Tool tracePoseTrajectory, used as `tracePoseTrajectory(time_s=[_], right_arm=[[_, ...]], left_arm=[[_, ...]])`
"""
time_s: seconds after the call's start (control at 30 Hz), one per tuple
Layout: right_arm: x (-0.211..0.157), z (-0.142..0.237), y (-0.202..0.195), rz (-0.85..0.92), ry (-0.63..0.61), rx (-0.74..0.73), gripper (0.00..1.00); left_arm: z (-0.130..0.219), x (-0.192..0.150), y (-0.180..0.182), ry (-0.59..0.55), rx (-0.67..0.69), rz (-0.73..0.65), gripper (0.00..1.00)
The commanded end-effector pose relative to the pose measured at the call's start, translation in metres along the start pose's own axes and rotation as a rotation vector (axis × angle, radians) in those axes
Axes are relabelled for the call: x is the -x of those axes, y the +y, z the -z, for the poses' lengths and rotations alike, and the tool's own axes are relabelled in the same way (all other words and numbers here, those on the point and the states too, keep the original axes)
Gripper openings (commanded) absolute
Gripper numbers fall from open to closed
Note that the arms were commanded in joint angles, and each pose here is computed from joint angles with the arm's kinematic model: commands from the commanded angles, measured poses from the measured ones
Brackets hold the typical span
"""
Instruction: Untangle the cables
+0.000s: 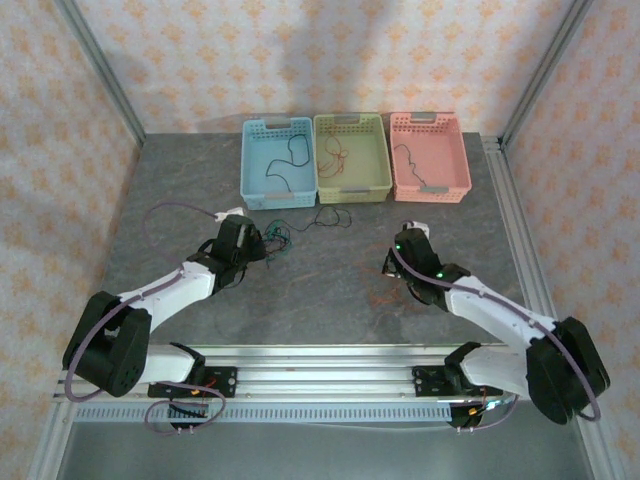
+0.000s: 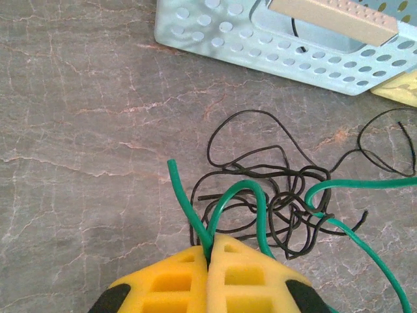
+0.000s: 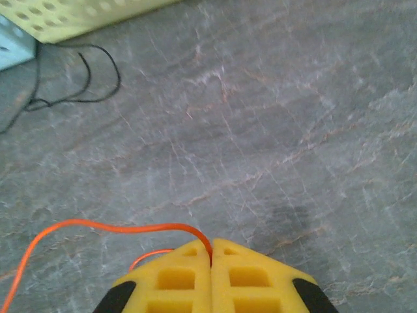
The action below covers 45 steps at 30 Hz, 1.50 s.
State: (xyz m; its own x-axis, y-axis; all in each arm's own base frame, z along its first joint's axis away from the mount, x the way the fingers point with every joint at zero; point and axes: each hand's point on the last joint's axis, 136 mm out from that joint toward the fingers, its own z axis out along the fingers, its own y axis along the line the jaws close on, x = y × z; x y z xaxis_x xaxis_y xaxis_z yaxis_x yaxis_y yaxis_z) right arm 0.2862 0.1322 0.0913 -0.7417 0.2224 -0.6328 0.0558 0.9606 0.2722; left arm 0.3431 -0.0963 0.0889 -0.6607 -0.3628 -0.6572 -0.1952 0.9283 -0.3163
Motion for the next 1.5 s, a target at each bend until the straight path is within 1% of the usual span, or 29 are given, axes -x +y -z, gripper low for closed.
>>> tracePoseTrajectory(time_s=[0.0, 0.1, 0.13, 0.27, 0.37, 0.47, 0.6, 0.7, 0.8, 0.97, 1.07, 1.2, 1.27, 1.4, 1.47], right_arm=[[-0.016, -0.009, 0.002, -0.022, 0.091, -0.013, 0.08], [-0.034, -0.016, 0.002, -0.025, 0.165, -0.002, 0.14], [-0.04, -0.019, 0.004, -0.025, 0.185, 0.01, 0.18], [-0.051, -0.022, 0.0, -0.013, 0.232, -0.002, 0.41], [-0.054, -0.022, -0.003, -0.009, 0.232, -0.008, 0.53], [-0.054, -0.022, -0.008, 0.0, 0.223, -0.027, 0.59], [-0.057, -0.026, -0.007, 0.01, 0.243, -0.03, 0.61], [-0.066, -0.029, -0.004, 0.035, 0.295, -0.023, 0.59], [-0.07, -0.03, -0.003, 0.054, 0.316, -0.036, 0.56], [-0.076, -0.031, 0.0, 0.067, 0.346, -0.036, 0.48], [-0.077, -0.031, 0.002, 0.082, 0.349, -0.027, 0.4], [-0.073, -0.03, 0.002, 0.088, 0.33, -0.03, 0.22], [-0.068, -0.027, 0.005, 0.088, 0.31, -0.015, 0.14], [-0.052, -0.014, 0.017, 0.092, 0.256, 0.051, 0.04], [-0.036, -0.002, 0.028, 0.099, 0.216, 0.089, 0.01]], left_arm=[[0.002, 0.007, -0.011, -0.009, -0.022, -0.007, 0.0], [0.001, 0.006, -0.011, -0.002, -0.02, -0.008, 0.0], [0.0, 0.006, -0.011, -0.001, -0.021, -0.009, 0.0], [-0.001, 0.005, -0.011, 0.003, -0.017, -0.012, 0.0], [-0.001, 0.005, -0.012, 0.006, -0.021, -0.011, 0.0], [-0.002, 0.005, -0.013, 0.013, -0.022, -0.015, 0.0], [-0.003, 0.004, -0.013, 0.016, -0.022, -0.015, 0.0], [-0.003, 0.004, -0.013, 0.019, -0.021, -0.018, 0.0], [-0.005, 0.003, -0.013, 0.024, -0.019, -0.016, 0.0], [-0.006, 0.002, -0.014, 0.029, -0.021, -0.017, 0.0], [-0.006, 0.002, -0.013, 0.03, -0.019, -0.019, 0.0], [-0.006, 0.002, -0.014, 0.029, -0.019, -0.02, 0.0], [-0.006, 0.002, -0.013, 0.03, -0.018, -0.02, 0.0], [-0.005, 0.003, -0.014, 0.027, -0.02, -0.019, 0.0], [-0.006, 0.002, -0.014, 0.029, -0.02, -0.019, 0.0]])
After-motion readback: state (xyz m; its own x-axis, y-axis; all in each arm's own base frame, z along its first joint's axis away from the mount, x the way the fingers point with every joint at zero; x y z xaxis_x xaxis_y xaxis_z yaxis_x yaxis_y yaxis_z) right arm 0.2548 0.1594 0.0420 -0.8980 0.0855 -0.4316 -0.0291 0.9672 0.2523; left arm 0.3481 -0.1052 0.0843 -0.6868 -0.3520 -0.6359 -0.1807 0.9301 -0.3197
